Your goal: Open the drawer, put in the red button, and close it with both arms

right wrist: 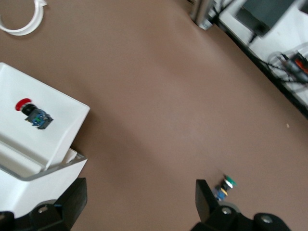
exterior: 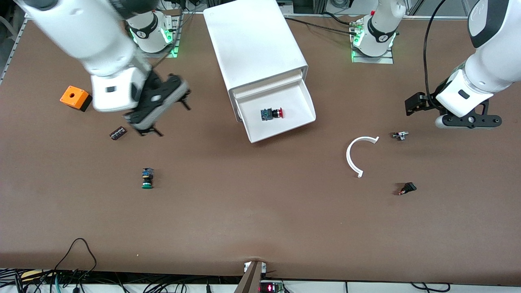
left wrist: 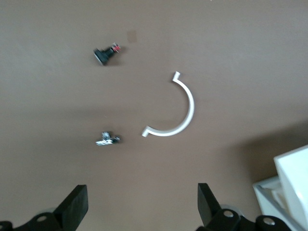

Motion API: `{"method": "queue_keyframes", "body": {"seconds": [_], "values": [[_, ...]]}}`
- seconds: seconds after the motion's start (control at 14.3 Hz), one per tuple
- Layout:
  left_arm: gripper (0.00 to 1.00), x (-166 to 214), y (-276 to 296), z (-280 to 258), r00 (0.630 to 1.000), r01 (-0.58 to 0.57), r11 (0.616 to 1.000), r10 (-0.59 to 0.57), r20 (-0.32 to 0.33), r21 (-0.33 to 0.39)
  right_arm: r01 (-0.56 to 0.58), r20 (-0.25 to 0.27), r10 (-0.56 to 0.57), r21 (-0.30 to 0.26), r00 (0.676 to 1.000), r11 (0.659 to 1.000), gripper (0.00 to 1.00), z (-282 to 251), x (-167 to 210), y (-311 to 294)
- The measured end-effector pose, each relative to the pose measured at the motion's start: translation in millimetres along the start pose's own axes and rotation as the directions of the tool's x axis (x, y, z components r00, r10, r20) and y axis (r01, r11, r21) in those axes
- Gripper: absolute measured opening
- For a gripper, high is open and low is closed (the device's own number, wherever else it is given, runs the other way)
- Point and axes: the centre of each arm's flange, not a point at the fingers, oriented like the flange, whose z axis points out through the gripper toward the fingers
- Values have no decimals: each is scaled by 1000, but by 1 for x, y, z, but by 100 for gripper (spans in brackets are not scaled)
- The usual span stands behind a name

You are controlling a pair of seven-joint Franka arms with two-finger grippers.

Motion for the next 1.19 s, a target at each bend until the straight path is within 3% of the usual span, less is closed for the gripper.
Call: {"method": "queue_keyframes", "body": {"seconds": [0.21, 0.49, 0.84, 1.05, 1.19], "values": [[100, 13, 24, 43, 996, -10, 1000, 11, 89, -13, -155, 50, 155, -3, 987, 988, 100, 18, -36, 66], [100, 44, 79, 101, 988, -18, 1000, 18, 156, 0, -376, 125, 377, -38, 918, 926, 100, 45, -90, 142], [100, 58, 179, 133, 973, 193, 981, -196, 118, 34, -440, 173, 461, -145, 871, 886, 100, 49, -124, 180], [100, 64, 224, 145, 971, 237, 971, -236, 40, -16, -437, 173, 459, -153, 871, 887, 100, 37, -158, 217], [100, 58, 250, 156, 977, 214, 977, -213, 25, -27, -424, 169, 444, -146, 880, 894, 100, 25, -180, 236]]}}
